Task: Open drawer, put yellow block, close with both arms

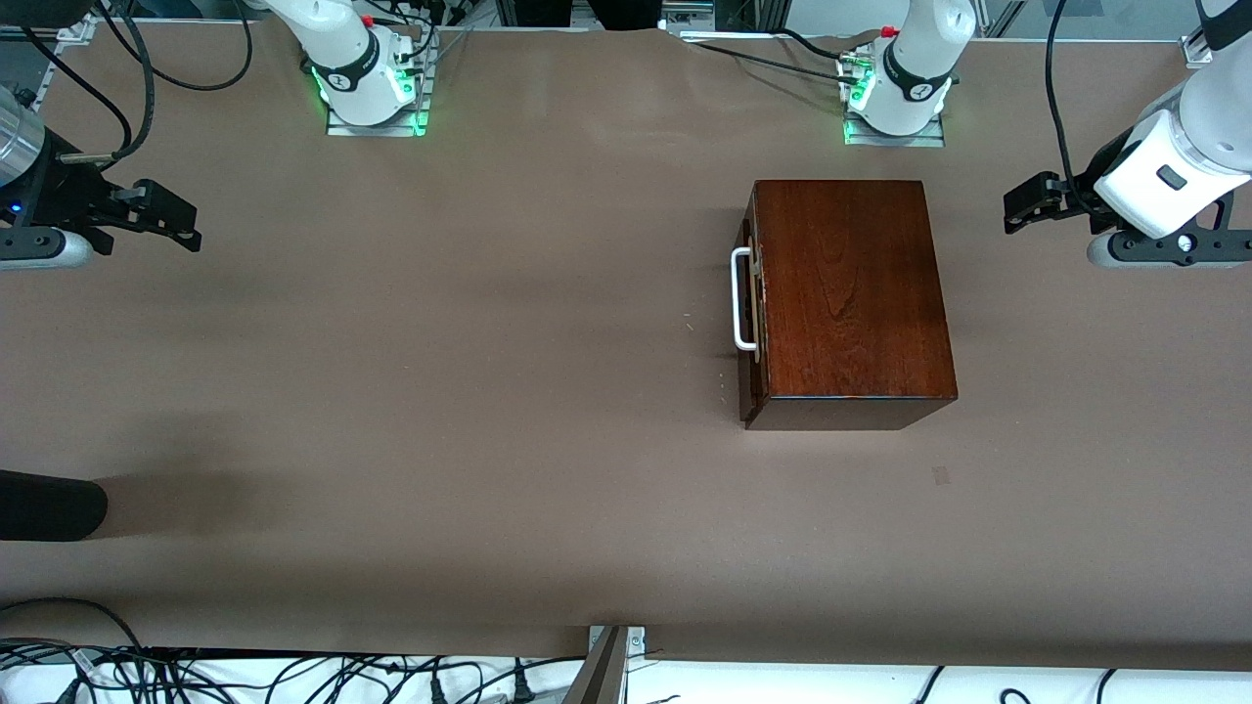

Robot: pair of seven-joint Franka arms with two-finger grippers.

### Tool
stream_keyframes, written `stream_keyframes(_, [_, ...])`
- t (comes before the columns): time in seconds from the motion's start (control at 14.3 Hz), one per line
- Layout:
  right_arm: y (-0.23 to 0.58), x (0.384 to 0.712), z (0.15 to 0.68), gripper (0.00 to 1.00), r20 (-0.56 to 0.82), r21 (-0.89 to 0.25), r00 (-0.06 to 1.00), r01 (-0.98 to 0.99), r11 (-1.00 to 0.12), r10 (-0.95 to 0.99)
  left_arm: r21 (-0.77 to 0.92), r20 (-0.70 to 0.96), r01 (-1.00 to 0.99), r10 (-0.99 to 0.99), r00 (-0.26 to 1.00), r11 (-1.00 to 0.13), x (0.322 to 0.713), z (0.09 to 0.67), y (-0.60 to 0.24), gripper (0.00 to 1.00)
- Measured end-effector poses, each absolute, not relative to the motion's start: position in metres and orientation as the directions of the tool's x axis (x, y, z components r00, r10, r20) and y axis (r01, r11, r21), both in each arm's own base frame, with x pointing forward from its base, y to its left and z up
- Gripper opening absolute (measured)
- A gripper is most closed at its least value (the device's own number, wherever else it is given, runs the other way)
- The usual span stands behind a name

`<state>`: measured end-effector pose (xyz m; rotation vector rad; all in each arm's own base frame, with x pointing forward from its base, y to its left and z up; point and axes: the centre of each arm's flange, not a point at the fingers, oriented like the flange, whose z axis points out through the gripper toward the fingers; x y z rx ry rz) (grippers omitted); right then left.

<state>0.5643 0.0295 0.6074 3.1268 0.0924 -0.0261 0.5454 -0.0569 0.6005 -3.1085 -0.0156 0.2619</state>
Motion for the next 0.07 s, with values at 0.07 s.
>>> stream_keyframes(0.07, [0.0297, 0.5645, 0.6072, 1.00, -0.016, 0.013, 0.998, 0.059, -0.998, 0.059, -0.022, -0.165, 0.007, 0.011, 0.986, -1.000, 0.5449, 0.6015, -0.0572, 1.00])
